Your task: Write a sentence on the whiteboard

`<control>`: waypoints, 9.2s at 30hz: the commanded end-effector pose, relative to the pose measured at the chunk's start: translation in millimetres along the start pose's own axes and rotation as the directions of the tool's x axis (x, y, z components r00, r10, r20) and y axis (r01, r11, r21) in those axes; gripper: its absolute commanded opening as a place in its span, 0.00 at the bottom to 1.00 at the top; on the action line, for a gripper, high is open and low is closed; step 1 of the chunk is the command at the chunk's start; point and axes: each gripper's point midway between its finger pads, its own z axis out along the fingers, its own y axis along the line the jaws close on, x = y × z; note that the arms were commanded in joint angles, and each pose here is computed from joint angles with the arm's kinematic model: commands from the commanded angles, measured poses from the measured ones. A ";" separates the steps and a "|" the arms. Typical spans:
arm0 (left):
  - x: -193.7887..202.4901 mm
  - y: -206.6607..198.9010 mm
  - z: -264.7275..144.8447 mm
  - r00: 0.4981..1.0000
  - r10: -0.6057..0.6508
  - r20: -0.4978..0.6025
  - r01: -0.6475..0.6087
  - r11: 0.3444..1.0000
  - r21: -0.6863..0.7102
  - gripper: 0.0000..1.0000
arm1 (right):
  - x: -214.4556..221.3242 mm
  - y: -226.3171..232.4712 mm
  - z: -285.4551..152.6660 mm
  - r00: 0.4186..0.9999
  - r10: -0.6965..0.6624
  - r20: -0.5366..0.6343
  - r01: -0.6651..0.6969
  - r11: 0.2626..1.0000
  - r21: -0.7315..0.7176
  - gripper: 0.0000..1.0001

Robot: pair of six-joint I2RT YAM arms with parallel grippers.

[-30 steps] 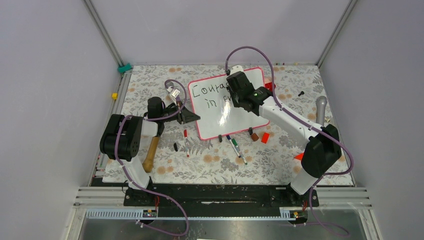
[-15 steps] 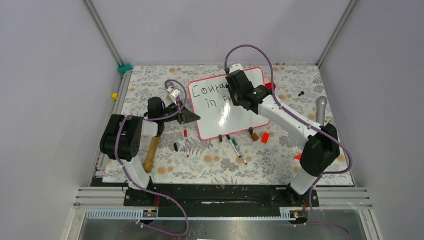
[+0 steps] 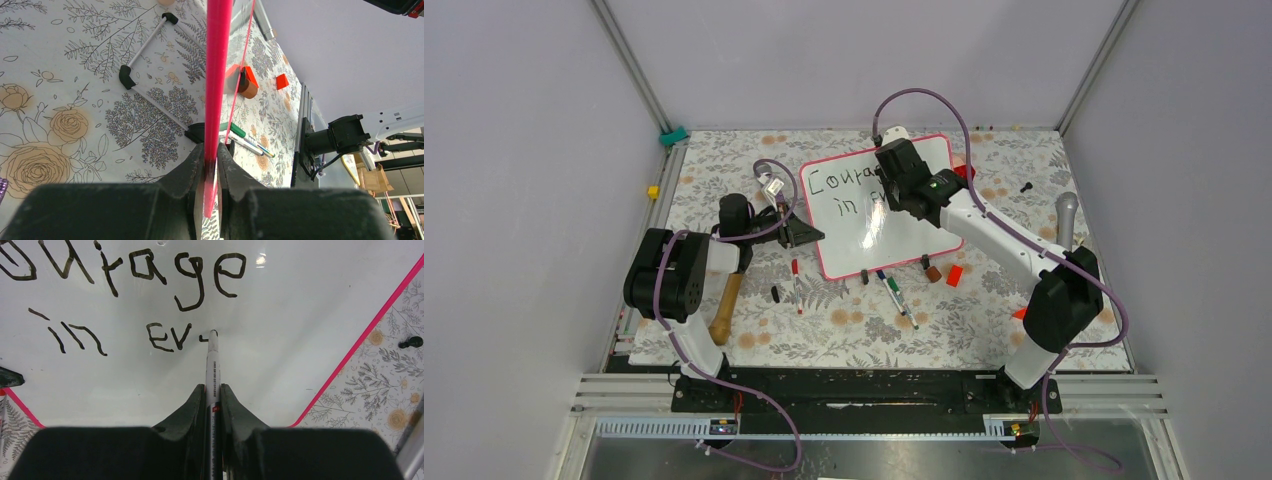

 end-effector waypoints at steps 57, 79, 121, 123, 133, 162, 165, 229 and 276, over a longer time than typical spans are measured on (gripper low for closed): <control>-5.9 12.8 -5.9 0.999 0.019 0.042 -0.017 0.998 -0.057 0.00 | -3.6 -18.3 -17.3 1.000 0.011 0.029 -0.012 0.999 0.044 0.00; -5.5 12.8 -5.8 0.999 0.017 0.041 -0.014 0.998 -0.056 0.00 | -17.2 -19.5 -18.1 0.994 0.040 0.100 -0.043 0.999 0.032 0.00; -5.5 12.3 -5.2 0.999 0.015 0.038 -0.014 0.999 -0.051 0.00 | 19.5 -14.0 -6.4 1.000 -0.002 -0.022 0.003 1.000 0.010 0.00; -5.7 12.0 -5.2 0.999 0.016 0.037 -0.014 0.999 -0.049 0.00 | 20.7 -13.1 -6.7 1.000 -0.003 -0.029 0.003 1.000 0.005 0.00; -5.8 11.6 -5.0 0.999 0.015 0.037 -0.013 0.999 -0.046 0.00 | 13.9 -15.3 -7.6 1.000 -0.001 -0.017 0.001 1.000 0.017 0.00; -5.3 12.6 -4.9 0.999 0.013 0.037 -0.011 0.999 -0.049 0.00 | -10.4 -19.8 0.5 1.000 -0.003 0.016 0.002 0.998 0.067 0.00; -5.6 12.5 -4.9 0.999 0.014 0.037 -0.012 0.999 -0.049 0.00 | -11.6 -22.1 0.6 1.000 -0.005 0.018 0.004 0.997 0.077 0.00; -8.0 11.9 -3.9 0.999 0.011 0.046 -0.009 0.999 -0.041 0.00 | -12.4 -35.4 -42.2 0.917 0.213 0.336 -0.212 0.976 -0.042 0.00; -11.0 13.3 -5.8 0.998 -0.018 0.061 0.019 1.000 -0.019 0.00 | -4.3 -21.0 -33.1 0.961 0.211 0.179 -0.195 0.975 -0.104 0.00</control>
